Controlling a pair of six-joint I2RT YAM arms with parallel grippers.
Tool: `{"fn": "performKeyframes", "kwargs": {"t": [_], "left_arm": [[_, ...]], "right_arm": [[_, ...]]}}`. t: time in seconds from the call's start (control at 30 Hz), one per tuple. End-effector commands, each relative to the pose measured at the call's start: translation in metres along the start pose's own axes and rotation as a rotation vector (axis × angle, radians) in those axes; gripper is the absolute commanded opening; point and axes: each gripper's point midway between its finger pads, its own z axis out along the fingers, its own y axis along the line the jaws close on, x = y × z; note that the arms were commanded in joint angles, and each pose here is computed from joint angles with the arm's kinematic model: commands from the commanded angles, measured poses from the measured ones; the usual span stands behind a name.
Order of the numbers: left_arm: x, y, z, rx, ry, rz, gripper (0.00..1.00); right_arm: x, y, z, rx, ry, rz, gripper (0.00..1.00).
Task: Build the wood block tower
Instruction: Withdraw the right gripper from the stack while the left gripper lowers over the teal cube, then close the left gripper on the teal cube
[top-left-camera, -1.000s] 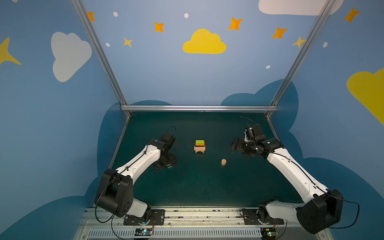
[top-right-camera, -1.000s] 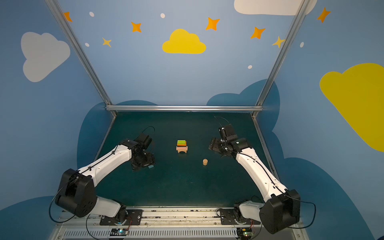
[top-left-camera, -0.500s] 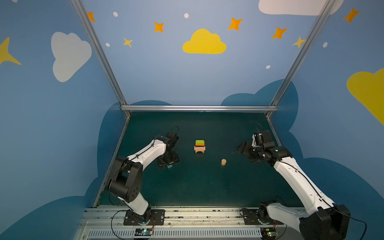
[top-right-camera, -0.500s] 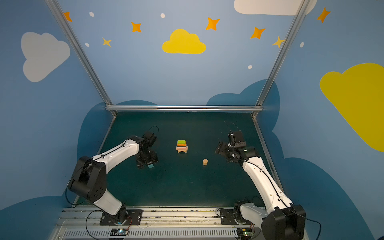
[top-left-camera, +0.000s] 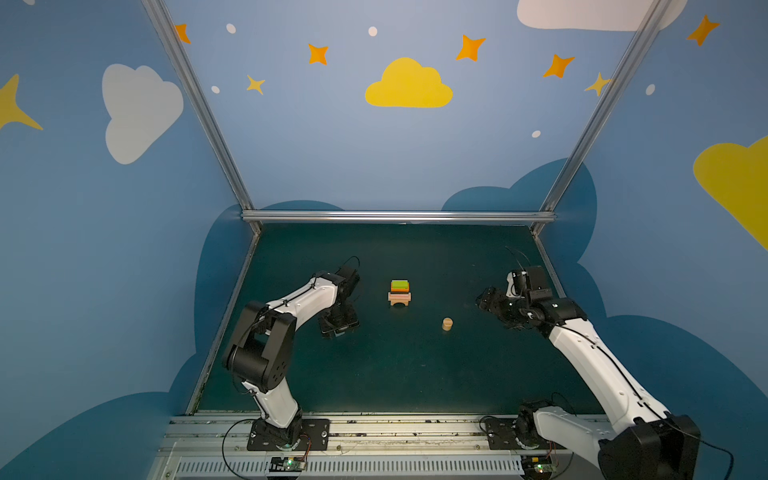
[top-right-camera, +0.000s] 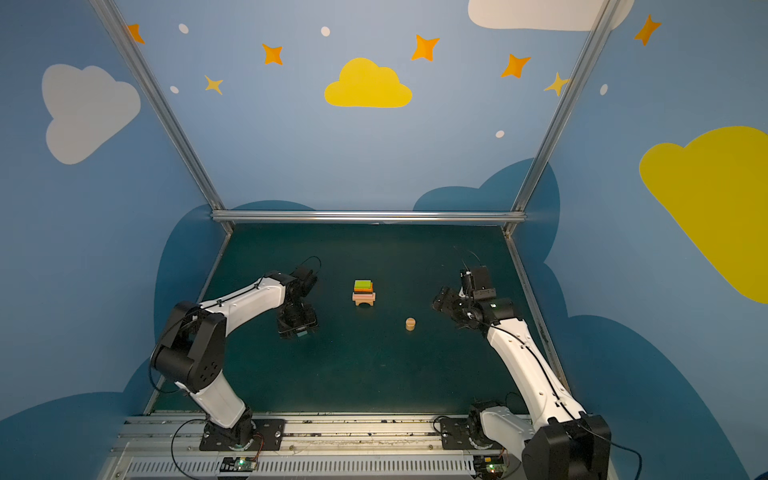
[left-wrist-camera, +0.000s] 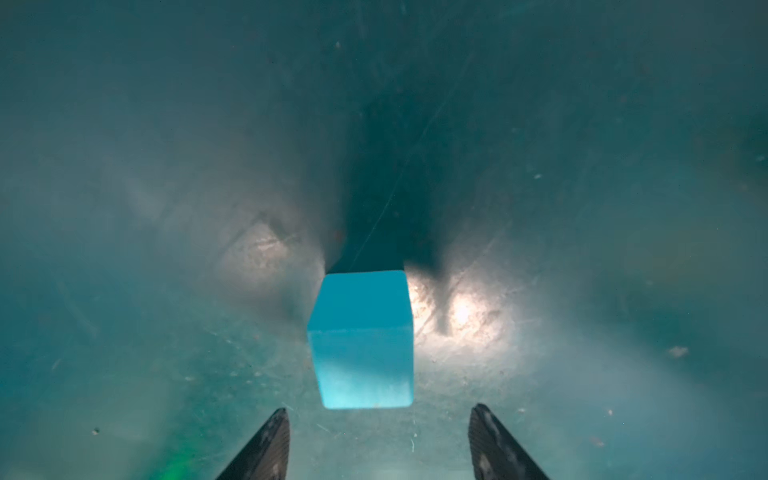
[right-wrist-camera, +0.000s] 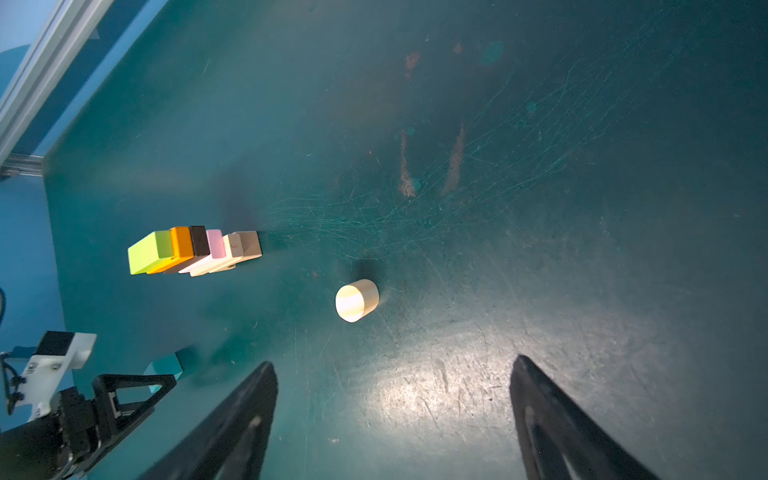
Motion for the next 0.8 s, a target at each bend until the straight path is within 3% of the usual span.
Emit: {"fn": "performKeyframes", "kwargs": {"t": [0.0, 0.77], "left_arm": [[-0.009, -0.003, -0.003, -0.015, -0.021, -0.001, 0.65], [-0.018, 0.009, 0.008, -0.116, -0.041, -0.027, 0.52]], "right_arm": [[-0.001, -0.002, -0.003, -0.011, -0.015, -0.004, 0.86], [0.001, -0.009, -0.002, -0.010, -0.012, 0.020, 0.86]]}}
